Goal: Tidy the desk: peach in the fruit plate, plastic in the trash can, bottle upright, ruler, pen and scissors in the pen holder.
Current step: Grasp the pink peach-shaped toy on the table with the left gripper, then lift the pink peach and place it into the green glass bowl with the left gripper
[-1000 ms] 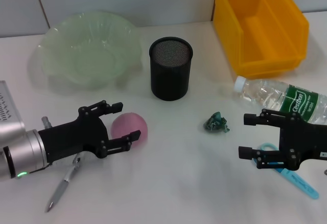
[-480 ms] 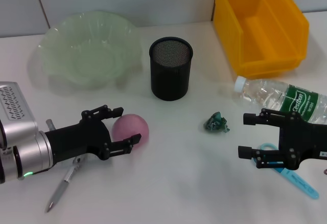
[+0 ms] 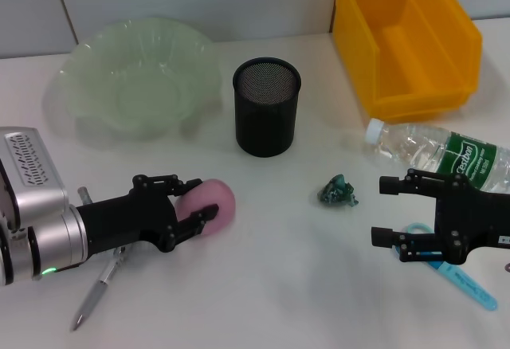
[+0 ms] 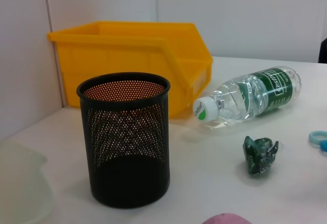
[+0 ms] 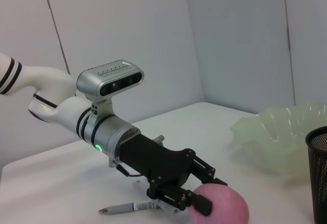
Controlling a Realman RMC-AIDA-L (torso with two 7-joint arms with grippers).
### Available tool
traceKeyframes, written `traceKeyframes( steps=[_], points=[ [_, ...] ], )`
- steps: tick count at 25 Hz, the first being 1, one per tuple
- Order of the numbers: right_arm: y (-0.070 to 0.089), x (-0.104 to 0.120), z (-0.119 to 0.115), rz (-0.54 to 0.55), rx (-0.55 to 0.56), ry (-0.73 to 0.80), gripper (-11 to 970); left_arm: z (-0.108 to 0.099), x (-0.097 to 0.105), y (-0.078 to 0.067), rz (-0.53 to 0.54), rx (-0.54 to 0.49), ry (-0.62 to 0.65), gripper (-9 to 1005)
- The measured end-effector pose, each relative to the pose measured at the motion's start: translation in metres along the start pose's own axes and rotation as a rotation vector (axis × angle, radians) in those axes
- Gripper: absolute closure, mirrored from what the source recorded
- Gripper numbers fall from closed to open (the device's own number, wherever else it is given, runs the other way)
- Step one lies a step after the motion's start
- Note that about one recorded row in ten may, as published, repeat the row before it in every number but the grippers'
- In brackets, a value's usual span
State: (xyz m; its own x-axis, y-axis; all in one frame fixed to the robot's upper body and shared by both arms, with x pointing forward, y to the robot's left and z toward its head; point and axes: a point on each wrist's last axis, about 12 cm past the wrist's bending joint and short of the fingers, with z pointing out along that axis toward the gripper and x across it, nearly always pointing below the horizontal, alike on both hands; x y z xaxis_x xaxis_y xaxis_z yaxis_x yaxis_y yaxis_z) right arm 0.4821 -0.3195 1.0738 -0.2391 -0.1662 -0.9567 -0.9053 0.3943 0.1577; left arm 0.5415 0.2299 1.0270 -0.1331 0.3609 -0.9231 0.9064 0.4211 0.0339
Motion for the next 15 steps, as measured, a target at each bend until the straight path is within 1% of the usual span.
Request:
traceKeyframes(
  steps=[9,15],
  points=[
    [0.0000,0.0000,0.0000,0.001,0.000,0.000,135,-0.0001,-0.0011,0.0011,-0.003,-0.005,-0.006,581],
    [0.0003,0.0004,-0.0003,0.003,0.000,0.000,135,-0.0036,-0.0090,0.0050,-0.006,-0.018,-0.065,637]
  ],
)
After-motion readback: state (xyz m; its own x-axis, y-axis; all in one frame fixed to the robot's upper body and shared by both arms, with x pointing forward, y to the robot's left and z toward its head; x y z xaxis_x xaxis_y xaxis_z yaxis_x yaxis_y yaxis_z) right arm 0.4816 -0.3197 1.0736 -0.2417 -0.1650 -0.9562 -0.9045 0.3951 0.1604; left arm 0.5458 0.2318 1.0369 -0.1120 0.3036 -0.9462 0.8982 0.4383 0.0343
